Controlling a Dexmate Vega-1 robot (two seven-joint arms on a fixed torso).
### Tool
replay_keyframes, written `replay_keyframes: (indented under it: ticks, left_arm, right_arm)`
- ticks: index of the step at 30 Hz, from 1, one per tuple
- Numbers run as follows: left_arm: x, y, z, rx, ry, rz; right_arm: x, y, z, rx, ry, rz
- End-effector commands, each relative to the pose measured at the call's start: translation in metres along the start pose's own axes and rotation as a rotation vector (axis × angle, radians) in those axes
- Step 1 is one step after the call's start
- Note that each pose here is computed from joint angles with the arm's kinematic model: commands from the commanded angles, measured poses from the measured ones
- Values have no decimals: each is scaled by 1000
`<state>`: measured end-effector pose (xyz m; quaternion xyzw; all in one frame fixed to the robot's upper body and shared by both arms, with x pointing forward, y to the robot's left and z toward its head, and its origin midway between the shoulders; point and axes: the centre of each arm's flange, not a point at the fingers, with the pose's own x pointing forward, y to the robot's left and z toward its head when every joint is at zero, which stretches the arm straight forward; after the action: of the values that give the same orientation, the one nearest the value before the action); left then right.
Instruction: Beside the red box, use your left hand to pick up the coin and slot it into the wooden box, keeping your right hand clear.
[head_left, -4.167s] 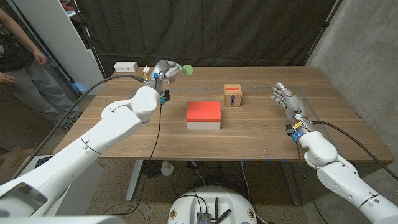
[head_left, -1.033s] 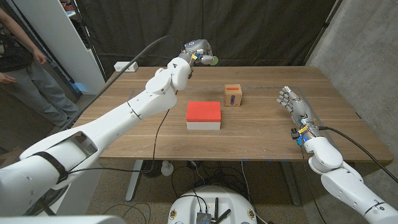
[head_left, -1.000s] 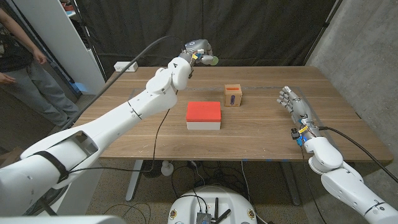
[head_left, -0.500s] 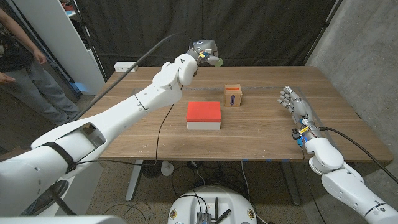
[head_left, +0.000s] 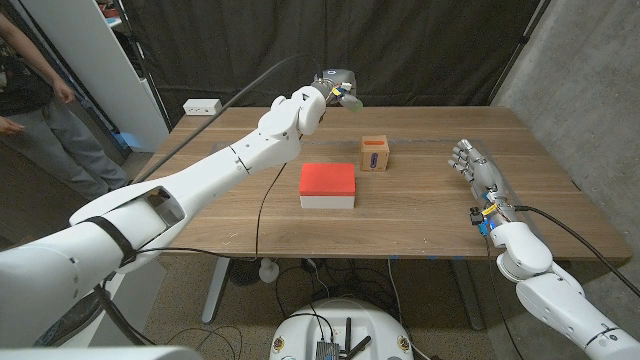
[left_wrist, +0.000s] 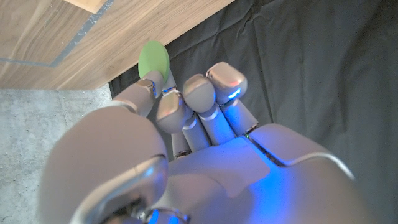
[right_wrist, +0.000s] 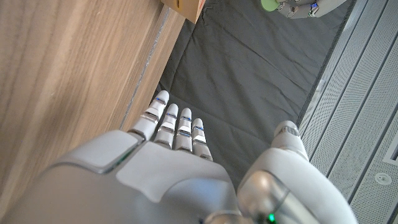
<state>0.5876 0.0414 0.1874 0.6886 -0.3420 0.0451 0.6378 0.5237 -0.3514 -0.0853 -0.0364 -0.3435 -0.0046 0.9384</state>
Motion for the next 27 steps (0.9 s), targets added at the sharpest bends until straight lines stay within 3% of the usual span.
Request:
replay_keyframes:
  ticks: [1, 12, 27]
  left_arm:
    - [16, -14, 10, -3, -15, -45]
    - [28, -31, 20, -12, -18, -86]
    - [35, -51, 32, -3, -29, -114]
  right_arm:
    - [2, -1, -2, 4, -2, -1]
    - [3, -4, -4, 8, 1, -9]
    - [1, -11, -5, 6, 2, -14]
